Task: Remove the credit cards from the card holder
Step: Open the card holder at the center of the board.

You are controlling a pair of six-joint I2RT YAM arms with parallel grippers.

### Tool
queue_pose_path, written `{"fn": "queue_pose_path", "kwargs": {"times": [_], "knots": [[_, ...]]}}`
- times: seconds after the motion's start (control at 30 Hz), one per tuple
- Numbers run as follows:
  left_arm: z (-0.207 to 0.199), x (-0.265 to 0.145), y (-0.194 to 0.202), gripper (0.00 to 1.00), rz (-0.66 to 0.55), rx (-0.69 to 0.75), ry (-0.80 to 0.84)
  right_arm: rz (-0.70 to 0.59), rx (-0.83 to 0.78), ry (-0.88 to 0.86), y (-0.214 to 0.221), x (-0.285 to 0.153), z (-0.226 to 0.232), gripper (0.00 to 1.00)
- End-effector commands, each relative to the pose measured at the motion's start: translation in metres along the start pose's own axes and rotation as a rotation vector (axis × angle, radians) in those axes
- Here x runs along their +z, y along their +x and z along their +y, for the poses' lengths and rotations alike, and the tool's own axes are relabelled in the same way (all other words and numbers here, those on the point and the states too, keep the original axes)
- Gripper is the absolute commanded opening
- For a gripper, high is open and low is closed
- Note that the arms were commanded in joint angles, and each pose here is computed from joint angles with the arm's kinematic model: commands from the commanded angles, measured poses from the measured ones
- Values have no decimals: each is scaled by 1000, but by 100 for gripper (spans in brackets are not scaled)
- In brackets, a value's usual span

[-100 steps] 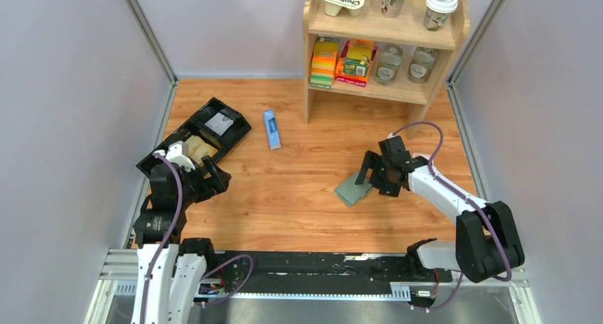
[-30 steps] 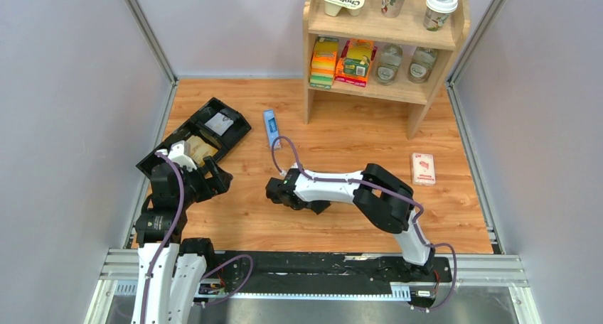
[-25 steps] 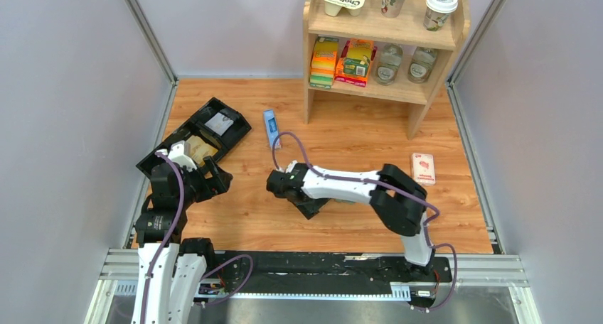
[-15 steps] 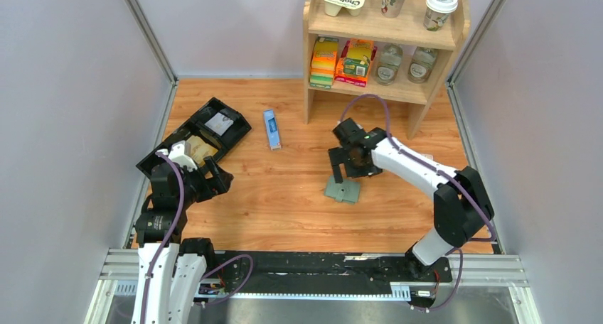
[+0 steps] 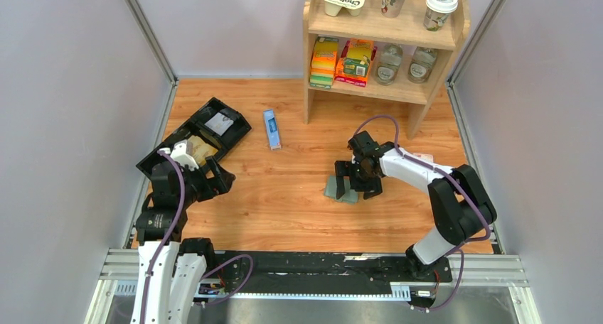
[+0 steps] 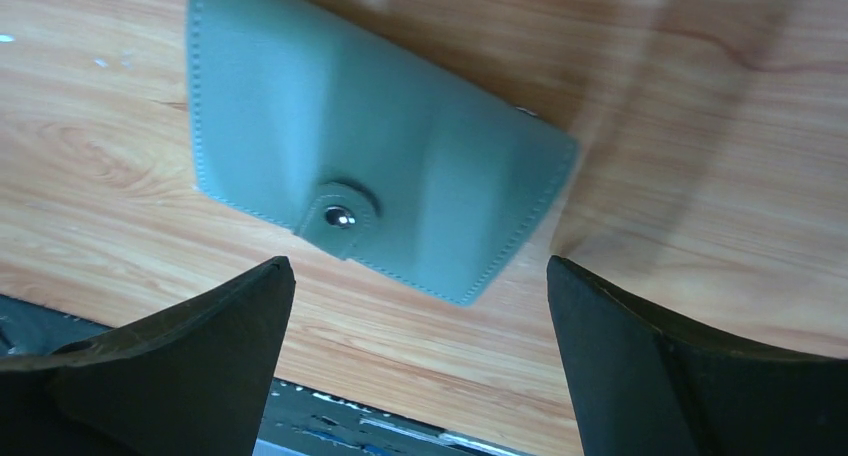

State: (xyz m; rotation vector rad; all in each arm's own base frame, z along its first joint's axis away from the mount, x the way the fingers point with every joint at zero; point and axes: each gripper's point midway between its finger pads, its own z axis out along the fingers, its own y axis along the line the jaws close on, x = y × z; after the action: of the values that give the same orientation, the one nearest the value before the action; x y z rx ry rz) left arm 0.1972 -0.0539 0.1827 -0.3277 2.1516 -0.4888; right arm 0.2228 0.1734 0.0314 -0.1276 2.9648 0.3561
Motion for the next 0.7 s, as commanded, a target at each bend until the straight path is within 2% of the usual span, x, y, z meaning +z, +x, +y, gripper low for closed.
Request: {"fn": "queue_pose_path", "kwargs": {"times": [0.0,0.3,0.4,0.5,0.67], "knots": [[-6,5,-2,98,6,30,44,-58,-1,-196,-10,-10,44,100],[-7,6,0,98,18,31,52,-23,-211,-397,3,-36,113,100],[-8,7,1,97,30,31,59,-16,-262,-390,3,-44,114,100],[-8,8,2,97,39,30,63,-107,-285,-298,-15,-55,99,100],[-11,10,5,96,59,26,78,-216,-197,-219,-51,-57,61,100]]}}
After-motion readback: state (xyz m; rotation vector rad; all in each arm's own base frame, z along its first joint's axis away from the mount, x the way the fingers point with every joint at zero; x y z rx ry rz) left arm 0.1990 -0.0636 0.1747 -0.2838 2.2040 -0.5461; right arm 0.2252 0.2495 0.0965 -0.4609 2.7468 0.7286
